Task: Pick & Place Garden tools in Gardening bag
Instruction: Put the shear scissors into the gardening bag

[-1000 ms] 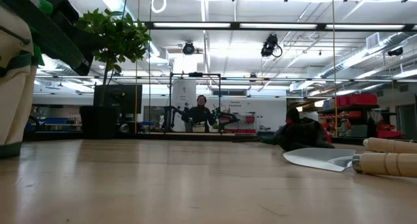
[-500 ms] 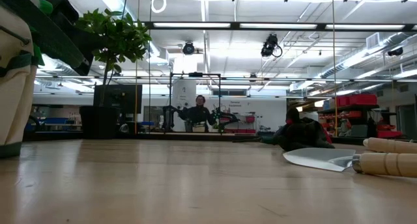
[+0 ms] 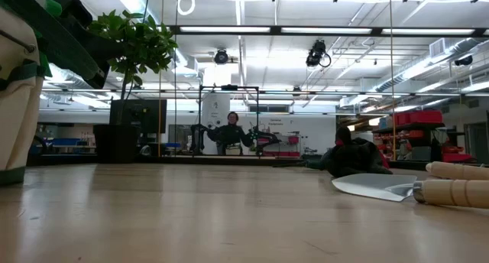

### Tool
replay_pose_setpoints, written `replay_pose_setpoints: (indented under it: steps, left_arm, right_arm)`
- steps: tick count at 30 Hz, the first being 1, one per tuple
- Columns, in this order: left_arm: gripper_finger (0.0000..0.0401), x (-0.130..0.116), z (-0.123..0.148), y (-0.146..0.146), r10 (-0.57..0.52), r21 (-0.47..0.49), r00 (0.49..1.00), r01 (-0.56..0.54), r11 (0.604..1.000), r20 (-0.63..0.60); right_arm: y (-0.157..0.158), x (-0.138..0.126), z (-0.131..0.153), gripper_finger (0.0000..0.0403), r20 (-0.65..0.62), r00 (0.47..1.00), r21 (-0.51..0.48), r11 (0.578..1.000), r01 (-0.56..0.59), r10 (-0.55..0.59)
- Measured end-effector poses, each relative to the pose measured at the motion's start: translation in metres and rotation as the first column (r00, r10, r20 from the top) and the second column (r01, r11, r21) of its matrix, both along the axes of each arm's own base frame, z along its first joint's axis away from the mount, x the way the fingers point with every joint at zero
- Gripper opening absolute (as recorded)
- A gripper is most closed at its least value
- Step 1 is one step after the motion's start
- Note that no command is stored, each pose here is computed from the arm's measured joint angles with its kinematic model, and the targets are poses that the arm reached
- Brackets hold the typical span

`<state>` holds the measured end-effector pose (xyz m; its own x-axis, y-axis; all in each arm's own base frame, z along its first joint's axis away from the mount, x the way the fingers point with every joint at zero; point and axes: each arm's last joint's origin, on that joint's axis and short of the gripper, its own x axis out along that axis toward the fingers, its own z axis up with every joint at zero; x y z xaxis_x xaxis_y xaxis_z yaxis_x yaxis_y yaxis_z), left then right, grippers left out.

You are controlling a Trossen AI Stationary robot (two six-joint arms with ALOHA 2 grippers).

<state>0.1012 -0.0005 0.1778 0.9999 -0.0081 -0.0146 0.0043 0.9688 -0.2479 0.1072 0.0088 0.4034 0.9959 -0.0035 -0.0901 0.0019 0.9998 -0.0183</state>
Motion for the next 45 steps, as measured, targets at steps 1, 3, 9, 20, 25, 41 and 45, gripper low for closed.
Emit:
replay_pose_setpoints:
  steps: [1, 3, 9, 20, 25, 41, 45]
  left_arm:
    - [0.0012, 0.000, 0.000, 0.000, 0.000, 0.000, 1.000, 0.000, 1.000, 0.000]
    - [0.0009, 0.000, 0.000, 0.000, 0.000, 0.000, 1.000, 0.000, 1.000, 0.000]
    - [0.0008, 0.000, 0.000, 0.000, 0.000, 0.000, 1.000, 0.000, 1.000, 0.000]
    - [0.0008, 0.000, 0.000, 0.000, 0.000, 0.000, 1.000, 0.000, 1.000, 0.000]
    - [0.0007, 0.000, 0.000, 0.000, 0.000, 0.000, 1.000, 0.000, 1.000, 0.001]
    - [0.0007, 0.000, 0.000, 0.000, 0.000, 0.000, 1.000, 0.000, 1.000, 0.001]
    - [0.0012, 0.000, 0.000, 0.000, 0.000, 0.000, 1.000, 0.000, 1.000, 0.000]
  right_arm:
    - [0.000, 0.001, 0.000, 0.0011, -0.003, 1.000, 0.000, 1.000, 0.000, 0.000]
    - [0.000, 0.003, -0.001, 0.0011, -0.016, 1.000, -0.003, 1.000, 0.007, -0.007]
    - [-0.003, 0.003, -0.010, 0.0011, -0.100, 0.990, -0.027, 0.995, 0.099, -0.102]
    - [-0.006, -0.003, -0.024, 0.0039, -0.238, 0.947, -0.010, 0.976, 0.220, -0.216]
    - [-0.007, 0.000, -0.027, 0.0081, -0.264, 0.930, 0.003, 0.964, 0.266, -0.256]
    - [-0.020, 0.025, -0.006, 0.0194, -0.354, 0.882, -0.057, 0.949, 0.310, -0.310]
    - [-0.027, 0.030, 0.005, 0.0187, -0.394, 0.868, -0.076, 0.952, 0.296, -0.301]
